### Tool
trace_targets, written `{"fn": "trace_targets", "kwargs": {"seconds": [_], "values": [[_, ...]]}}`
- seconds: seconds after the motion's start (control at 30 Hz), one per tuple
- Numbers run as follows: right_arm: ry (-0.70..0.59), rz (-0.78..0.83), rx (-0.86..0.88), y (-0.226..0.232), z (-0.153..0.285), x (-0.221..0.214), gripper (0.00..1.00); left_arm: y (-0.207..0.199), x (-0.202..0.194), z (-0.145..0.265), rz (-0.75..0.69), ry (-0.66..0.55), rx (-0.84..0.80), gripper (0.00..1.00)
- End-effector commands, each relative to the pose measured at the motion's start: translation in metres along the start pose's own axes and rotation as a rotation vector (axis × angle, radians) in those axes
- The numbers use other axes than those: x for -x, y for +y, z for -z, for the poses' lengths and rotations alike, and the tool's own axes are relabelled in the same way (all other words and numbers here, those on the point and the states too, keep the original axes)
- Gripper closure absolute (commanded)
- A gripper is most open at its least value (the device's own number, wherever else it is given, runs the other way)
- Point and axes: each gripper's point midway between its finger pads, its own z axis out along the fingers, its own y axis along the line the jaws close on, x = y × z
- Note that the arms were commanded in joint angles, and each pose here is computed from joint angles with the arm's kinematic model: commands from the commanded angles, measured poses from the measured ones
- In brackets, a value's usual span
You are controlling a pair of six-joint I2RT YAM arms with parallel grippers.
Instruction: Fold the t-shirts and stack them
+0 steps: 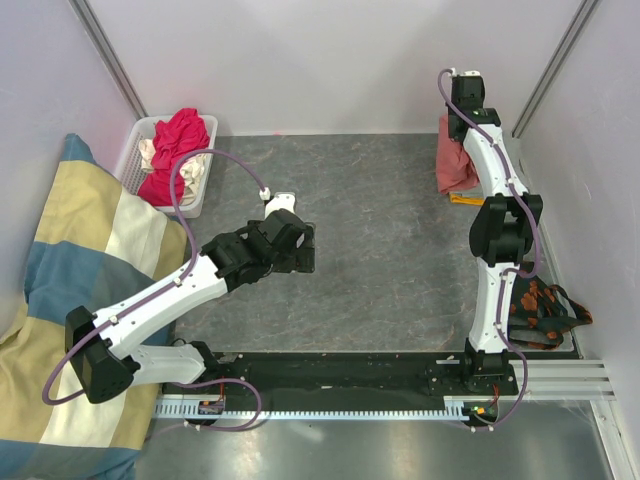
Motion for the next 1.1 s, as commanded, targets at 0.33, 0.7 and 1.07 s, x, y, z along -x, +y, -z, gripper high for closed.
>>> {"fn": "trace_targets", "kwargs": {"seconds": [0.33,0.7,1.07], "values": [[-0.104,-0.057,-0.029,-0.034,0.019,0.033,1.0,-0.006,0.008,-0.003,-0.015,-0.017,-0.026,0.0],[-0.088,-0.057,-0.089,-0.057,0.006,0.026,1.0,-0.008,0.011,-0.005,-0.023,-0.015,-0.029,0.0],[-0.107,-0.079,-0.096,-0.072,0.009,0.031,1.0,-0.013,0.015,-0.006,-0.02,-0.009,-0.039,0.0]]}}
